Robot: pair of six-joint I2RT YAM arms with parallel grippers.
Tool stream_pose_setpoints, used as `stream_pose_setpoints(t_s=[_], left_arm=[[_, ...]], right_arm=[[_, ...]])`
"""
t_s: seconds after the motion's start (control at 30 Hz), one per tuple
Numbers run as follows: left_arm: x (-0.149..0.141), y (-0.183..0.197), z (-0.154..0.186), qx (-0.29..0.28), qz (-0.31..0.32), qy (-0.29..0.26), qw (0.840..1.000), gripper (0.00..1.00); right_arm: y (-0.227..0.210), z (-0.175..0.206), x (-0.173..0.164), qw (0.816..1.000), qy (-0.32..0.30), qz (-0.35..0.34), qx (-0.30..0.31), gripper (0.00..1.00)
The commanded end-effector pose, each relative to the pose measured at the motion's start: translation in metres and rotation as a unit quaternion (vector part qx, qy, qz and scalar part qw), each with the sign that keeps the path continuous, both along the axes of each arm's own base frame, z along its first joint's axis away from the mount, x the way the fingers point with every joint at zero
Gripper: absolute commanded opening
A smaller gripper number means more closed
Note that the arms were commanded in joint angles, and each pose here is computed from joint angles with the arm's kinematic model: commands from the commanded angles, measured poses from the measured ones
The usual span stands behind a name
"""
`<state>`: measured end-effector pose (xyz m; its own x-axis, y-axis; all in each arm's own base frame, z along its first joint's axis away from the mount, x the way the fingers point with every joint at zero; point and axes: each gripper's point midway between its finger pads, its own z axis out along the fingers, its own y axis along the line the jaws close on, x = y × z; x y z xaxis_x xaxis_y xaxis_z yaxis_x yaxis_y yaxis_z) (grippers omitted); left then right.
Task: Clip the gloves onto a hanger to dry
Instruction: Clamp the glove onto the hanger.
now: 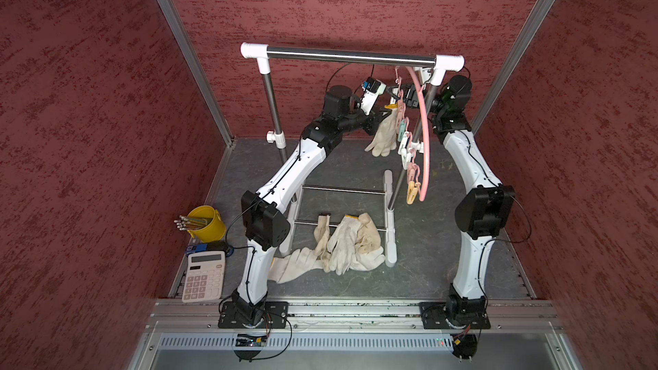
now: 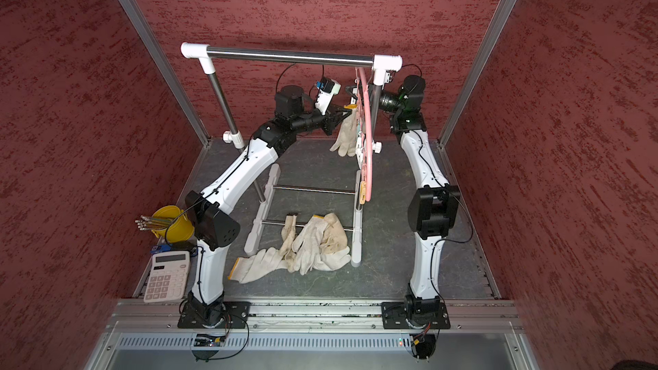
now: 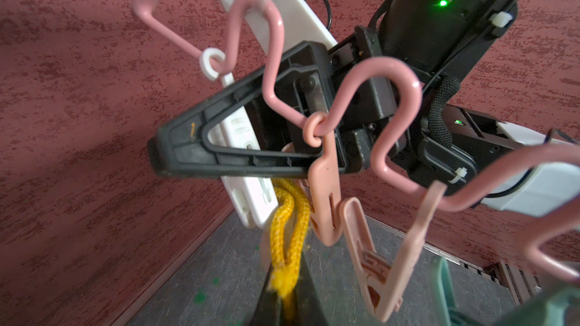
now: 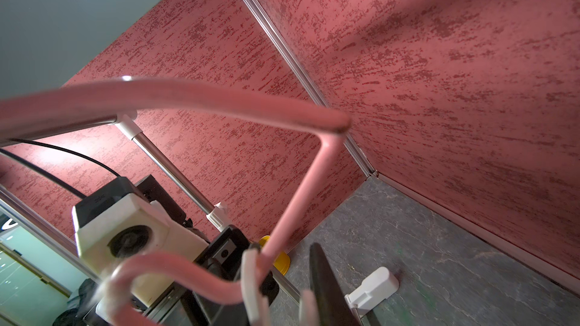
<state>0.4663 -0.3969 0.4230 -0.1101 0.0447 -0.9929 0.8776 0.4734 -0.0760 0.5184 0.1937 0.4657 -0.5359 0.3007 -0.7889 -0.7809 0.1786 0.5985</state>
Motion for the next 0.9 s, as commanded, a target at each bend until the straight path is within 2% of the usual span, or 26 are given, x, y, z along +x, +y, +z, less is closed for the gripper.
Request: stream_pose_setpoints(t_s=[0.0, 0.67, 0.87], left_arm=[[0.005, 0.001, -0.006, 0.005, 0.002, 0.005, 1.0, 0.0], [0.005, -0.001, -0.023, 0.015, 0.0, 0.022, 1.0, 0.0], [0.004, -0.001, -0.018, 0.01, -0.002, 0.018, 1.0, 0.0]], right_arm=[[0.002, 0.024, -0.016, 0.999, -0.033, 0.008, 0.0, 0.08], [0.002, 0.026, -0.019, 0.999, -0.036, 0.009, -0.002, 0.07], [0.003, 0.023, -0.017, 0.999, -0.032, 0.009, -0.005, 0.07]])
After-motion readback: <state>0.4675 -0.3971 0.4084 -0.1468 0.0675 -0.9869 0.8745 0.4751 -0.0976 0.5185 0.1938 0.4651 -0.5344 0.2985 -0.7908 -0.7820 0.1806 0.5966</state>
